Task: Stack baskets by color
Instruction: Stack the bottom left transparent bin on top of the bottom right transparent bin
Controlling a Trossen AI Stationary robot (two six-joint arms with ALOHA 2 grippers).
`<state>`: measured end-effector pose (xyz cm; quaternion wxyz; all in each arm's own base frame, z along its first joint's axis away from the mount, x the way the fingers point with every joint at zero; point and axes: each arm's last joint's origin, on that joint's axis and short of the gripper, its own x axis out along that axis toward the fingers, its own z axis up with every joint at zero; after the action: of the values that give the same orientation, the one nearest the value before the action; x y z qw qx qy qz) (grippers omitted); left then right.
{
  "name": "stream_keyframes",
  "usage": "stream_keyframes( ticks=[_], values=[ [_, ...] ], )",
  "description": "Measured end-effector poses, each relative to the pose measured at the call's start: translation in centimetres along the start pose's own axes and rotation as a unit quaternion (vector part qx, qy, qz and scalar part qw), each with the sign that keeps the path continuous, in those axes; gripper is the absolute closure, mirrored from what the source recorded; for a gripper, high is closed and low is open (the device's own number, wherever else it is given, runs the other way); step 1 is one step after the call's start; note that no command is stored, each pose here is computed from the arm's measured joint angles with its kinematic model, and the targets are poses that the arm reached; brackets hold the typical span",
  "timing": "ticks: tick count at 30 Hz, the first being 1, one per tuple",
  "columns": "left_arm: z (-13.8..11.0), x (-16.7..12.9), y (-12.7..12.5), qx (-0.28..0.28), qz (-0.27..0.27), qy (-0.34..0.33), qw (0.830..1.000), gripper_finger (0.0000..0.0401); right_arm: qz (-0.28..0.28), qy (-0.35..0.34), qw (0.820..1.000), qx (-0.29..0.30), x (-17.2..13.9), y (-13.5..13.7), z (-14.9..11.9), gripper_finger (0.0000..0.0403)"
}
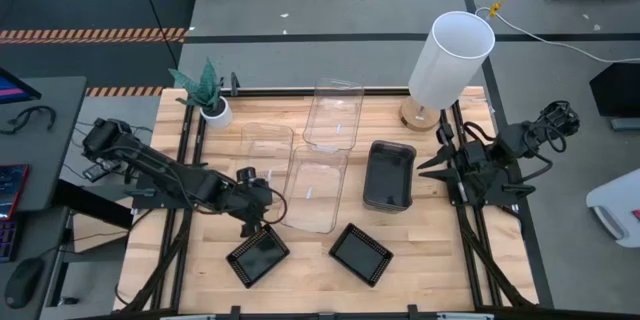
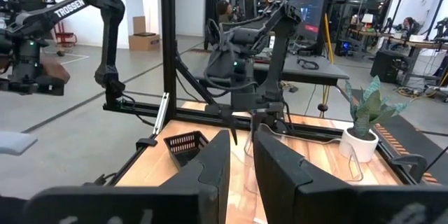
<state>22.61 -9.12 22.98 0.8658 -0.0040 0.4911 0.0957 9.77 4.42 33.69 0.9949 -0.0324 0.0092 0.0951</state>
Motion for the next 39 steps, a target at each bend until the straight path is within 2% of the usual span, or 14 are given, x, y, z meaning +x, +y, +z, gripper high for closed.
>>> stream_keyframes(
  ticks=[4,7,10,15,22,27,39],
  values=[
    [-0.1,0.2,0.1,0.006,0.015,0.002,1.000,0.0146,0.000,0.004,1.000,-0.001,0.2,0.1,-0.1,0.0332],
    [-0.4,0.1,0.3,0.013,0.025,0.015,1.000,0.0116,0.000,0.006,1.000,-0.002,0.3,0.1,-0.1,0.0332],
    [-1.0,0.4,0.5,0.025,0.040,0.043,0.998,0.0110,0.000,0.006,1.000,-0.002,0.3,0.1,-0.1,0.0332],
    [-1.4,1.6,0.2,0.036,0.048,0.069,0.996,0.0126,0.000,0.006,1.000,-0.002,0.3,0.1,-0.1,0.0332],
    [-1.9,3.0,-0.3,0.045,0.041,0.114,0.992,0.0165,0.000,0.006,1.000,-0.002,0.3,0.1,-0.1,0.0332],
    [-2.1,3.7,-0.5,0.052,0.043,0.135,0.989,0.0208,0.000,0.006,1.000,-0.002,0.3,0.1,-0.1,0.0332],
    [-2.3,3.8,-0.5,0.062,0.045,0.143,0.987,0.0387,0.000,0.006,1.000,-0.002,0.3,0.1,-0.1,0.0332]
  ],
)
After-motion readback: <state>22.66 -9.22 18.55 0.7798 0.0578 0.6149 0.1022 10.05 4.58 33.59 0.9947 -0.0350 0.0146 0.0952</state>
